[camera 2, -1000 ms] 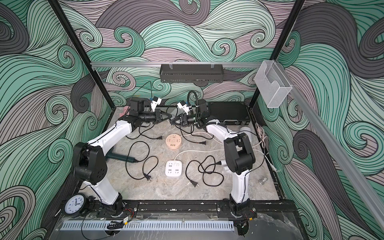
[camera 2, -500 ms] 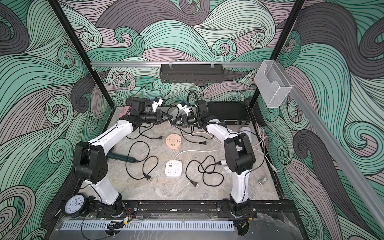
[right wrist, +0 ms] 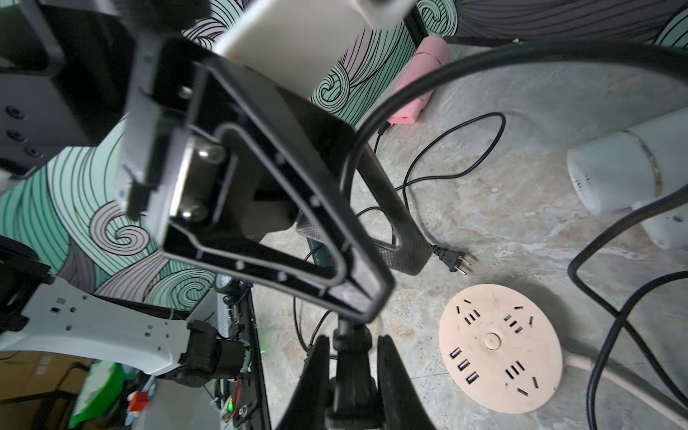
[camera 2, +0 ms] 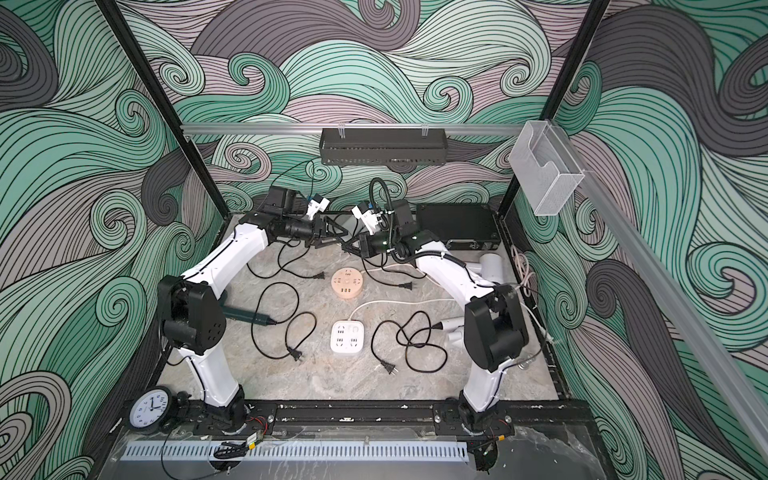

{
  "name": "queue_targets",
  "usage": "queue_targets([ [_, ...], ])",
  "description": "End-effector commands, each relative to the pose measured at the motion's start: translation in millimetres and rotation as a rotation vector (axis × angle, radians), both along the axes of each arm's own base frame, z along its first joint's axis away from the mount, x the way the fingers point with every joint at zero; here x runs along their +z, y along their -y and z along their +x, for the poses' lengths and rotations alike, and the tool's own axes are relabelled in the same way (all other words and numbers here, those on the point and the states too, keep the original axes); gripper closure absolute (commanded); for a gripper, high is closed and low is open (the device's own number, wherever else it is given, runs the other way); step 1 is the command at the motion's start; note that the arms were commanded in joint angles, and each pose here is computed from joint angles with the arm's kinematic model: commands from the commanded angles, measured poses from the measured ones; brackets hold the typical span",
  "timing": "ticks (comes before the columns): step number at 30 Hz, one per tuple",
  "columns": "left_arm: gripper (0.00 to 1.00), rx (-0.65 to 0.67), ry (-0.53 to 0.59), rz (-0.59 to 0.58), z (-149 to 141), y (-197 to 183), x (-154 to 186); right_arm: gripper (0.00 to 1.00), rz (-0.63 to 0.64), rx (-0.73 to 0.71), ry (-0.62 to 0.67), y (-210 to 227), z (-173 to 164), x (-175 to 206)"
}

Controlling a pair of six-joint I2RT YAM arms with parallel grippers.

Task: Charge the blow dryers
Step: Pick up the plug from the center of the board.

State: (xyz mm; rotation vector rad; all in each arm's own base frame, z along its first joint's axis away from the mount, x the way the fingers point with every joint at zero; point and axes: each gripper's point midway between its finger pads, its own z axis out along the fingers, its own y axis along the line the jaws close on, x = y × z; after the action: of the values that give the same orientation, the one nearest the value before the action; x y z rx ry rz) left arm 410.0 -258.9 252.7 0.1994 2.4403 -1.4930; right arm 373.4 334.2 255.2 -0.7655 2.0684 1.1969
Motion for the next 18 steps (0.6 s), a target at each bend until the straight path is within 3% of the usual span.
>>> queue_targets([
  [1, 0.48, -0.054, -0.114, 0.002, -20, 1, -10, 0.93, -0.084, -0.078, 0.155, 9, 8, -3],
  [7, 0.51, -0.066, -0.128, -0.062, -23, 7, 0, 0.93, -0.159, -0.092, 0.207, 6, 6, -10],
  [11, 0.6, -0.087, -0.169, -0.066, -26, 8, -1, 0.93, -0.196, -0.118, 0.218, 6, 7, -17],
  [18, 0.6, -0.109, -0.212, -0.067, -31, 14, -12, 0.93, -0.199, -0.128, 0.265, 2, 5, -14],
])
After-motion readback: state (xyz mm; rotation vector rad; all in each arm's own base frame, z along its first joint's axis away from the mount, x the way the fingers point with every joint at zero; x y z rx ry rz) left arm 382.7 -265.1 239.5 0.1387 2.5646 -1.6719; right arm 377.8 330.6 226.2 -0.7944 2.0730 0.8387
